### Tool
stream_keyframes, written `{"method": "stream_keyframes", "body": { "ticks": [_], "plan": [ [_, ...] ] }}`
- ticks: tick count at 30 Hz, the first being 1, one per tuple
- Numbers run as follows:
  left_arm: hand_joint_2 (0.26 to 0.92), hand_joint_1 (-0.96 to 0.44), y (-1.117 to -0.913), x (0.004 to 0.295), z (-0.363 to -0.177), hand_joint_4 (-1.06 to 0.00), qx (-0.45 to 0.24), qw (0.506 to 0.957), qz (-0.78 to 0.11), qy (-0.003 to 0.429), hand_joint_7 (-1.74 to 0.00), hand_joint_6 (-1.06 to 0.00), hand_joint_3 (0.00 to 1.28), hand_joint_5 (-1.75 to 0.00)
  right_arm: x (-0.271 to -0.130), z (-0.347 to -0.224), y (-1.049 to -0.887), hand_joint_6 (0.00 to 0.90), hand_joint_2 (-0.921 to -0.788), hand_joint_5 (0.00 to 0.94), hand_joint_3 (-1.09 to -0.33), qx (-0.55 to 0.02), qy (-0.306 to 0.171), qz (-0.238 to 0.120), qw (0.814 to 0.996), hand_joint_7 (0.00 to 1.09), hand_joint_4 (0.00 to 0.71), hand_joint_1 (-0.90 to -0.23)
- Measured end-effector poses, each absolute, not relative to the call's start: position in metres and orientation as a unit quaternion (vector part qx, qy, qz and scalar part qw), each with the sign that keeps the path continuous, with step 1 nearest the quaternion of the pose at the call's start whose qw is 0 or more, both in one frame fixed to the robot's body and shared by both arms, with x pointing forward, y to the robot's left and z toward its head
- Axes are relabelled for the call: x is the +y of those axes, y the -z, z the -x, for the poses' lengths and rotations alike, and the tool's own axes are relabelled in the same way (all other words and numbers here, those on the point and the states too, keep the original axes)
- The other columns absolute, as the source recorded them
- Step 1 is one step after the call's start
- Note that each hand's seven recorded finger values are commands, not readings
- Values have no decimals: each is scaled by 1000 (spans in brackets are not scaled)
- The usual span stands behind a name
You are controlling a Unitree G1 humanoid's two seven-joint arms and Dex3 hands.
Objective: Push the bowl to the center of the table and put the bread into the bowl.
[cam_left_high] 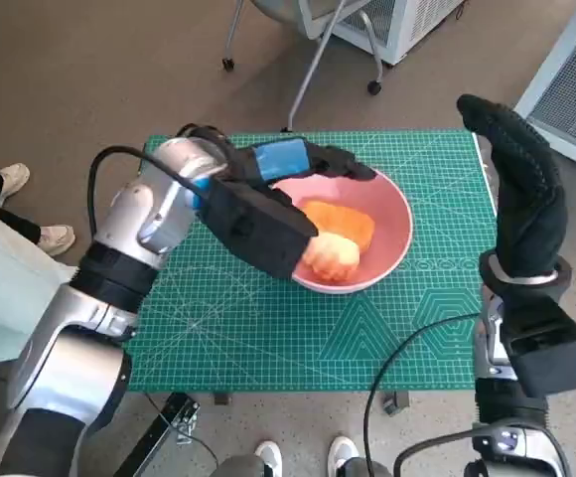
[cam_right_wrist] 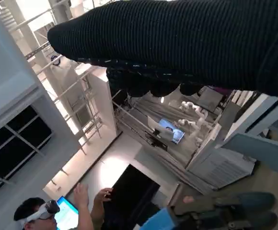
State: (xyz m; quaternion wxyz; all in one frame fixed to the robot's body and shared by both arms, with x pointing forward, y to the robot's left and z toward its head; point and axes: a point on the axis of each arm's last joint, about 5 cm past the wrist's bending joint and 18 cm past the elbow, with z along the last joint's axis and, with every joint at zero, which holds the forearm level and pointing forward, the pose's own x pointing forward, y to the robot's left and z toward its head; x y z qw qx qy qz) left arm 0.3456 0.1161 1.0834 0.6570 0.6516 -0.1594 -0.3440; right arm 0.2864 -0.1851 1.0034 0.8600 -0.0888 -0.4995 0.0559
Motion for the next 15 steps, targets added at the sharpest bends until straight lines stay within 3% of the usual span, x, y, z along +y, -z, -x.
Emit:
{"method": "stream_keyframes", "body": {
  "ticks": [7, 11, 15],
  "plan": [
    [901, 1, -1089, 133, -337, -530, -212, 713, -587, 321, -133, -685, 18, -84, -185, -288, -1007, 98, -921, 1, -691, -501, -56, 86, 859, 686, 348, -613],
    [900, 10, -1088, 148, -330, -563, -251, 754, -531, 295, -148, -700, 14, -90, -186, -290, -1011, 88, -921, 1, -695, -502, -55, 82, 859, 681, 347, -597],
    [903, 14, -1082, 164, -322, -561, -301, 799, -457, 247, -320, -572, 6, -77, -187, -292, -1017, 88, -921, 2, -710, -503, -54, 81, 859, 679, 348, -578]
  ]
}}
